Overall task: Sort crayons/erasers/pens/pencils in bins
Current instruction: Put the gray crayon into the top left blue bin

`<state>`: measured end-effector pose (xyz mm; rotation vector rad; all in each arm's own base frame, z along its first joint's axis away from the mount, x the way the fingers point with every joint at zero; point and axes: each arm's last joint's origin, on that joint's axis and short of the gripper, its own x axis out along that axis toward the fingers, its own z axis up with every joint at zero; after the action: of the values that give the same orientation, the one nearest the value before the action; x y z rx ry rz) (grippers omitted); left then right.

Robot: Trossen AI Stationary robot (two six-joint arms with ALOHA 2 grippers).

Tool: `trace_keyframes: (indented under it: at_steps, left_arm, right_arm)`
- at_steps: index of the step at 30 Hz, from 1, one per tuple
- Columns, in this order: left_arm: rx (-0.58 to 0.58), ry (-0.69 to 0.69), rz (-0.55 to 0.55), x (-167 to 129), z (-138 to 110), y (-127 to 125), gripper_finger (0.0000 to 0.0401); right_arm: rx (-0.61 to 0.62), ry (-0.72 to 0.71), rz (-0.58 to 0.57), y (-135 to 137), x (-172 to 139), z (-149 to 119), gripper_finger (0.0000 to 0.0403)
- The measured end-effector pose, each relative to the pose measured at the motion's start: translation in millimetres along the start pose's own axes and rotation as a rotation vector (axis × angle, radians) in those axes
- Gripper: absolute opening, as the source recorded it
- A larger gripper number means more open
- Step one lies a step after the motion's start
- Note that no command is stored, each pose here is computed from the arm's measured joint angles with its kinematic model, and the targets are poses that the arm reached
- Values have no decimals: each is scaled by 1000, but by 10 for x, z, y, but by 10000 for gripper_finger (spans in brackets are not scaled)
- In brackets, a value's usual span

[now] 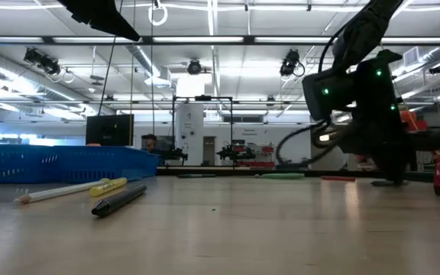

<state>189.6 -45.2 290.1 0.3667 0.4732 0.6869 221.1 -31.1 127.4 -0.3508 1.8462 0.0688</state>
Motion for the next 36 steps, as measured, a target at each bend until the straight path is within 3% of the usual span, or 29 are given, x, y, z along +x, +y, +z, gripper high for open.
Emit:
trace_keyframes:
  at_steps: [9, 14, 20, 27, 31, 36]
  left_arm:
    - [0, 0, 0, 0, 0, 0, 136]
    - [0, 0, 0, 0, 0, 0, 134]
    - [0, 0, 0, -1, 0, 1, 129]
    - [-1, 0, 0, 0, 1, 2, 139]
    - [-10, -1, 0, -1, 3, 1, 137]
    - [-107, -56, -3, -2, 95, 1, 139]
  right_arm:
    - [92, -225, 94, -12, -119, 93, 58]
    - [155, -255, 106, -16, -145, 99, 41]
    - [204, -447, 130, -2, -415, 133, 30]
    - [206, -747, 69, 92, -943, 114, 29]
    - [206, -941, -36, 118, -1249, 74, 29]
    - [174, -1185, -172, 84, -1511, 85, 29]
